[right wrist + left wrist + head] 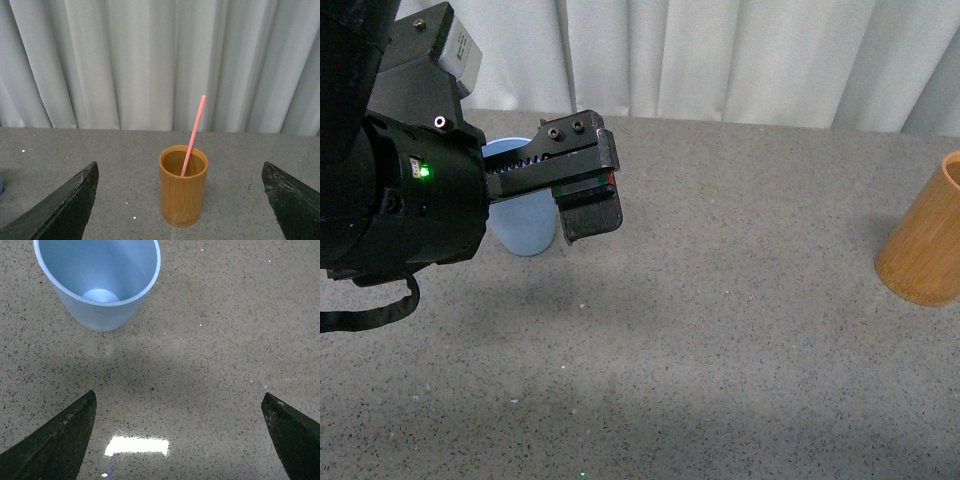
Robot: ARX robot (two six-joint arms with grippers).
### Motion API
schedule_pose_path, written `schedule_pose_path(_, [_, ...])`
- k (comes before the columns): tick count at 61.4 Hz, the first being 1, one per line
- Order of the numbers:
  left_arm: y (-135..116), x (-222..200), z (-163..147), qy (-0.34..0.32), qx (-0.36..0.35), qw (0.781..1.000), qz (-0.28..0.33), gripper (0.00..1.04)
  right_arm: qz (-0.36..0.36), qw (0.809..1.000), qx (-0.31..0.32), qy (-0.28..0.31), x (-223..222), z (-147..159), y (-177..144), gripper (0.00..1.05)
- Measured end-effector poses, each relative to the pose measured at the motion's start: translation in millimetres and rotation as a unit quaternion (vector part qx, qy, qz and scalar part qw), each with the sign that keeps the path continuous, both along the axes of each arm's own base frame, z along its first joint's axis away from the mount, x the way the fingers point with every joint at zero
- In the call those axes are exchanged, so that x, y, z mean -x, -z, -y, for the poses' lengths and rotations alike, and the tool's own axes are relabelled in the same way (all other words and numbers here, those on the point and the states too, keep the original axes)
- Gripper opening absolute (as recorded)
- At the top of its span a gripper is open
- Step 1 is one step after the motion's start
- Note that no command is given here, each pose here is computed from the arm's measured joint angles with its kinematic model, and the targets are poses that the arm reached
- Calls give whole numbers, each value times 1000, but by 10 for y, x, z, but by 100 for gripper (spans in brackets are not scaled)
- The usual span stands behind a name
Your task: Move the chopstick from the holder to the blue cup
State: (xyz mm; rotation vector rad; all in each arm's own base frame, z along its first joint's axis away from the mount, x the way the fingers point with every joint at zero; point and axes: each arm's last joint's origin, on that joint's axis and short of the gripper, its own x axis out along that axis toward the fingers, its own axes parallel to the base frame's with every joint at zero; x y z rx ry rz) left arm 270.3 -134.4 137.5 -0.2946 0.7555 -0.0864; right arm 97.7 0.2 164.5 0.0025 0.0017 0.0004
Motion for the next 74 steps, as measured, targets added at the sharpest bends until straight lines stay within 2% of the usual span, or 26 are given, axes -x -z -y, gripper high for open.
schedule_pose_path(21, [60,-131,29,-34,5,999,-10,98,0,1000,0,0,0,0,0,95])
schedule_pose_path(74, [150,-468,-187,-138,20,990,-22,98,0,1000,0,0,0,0,0,95])
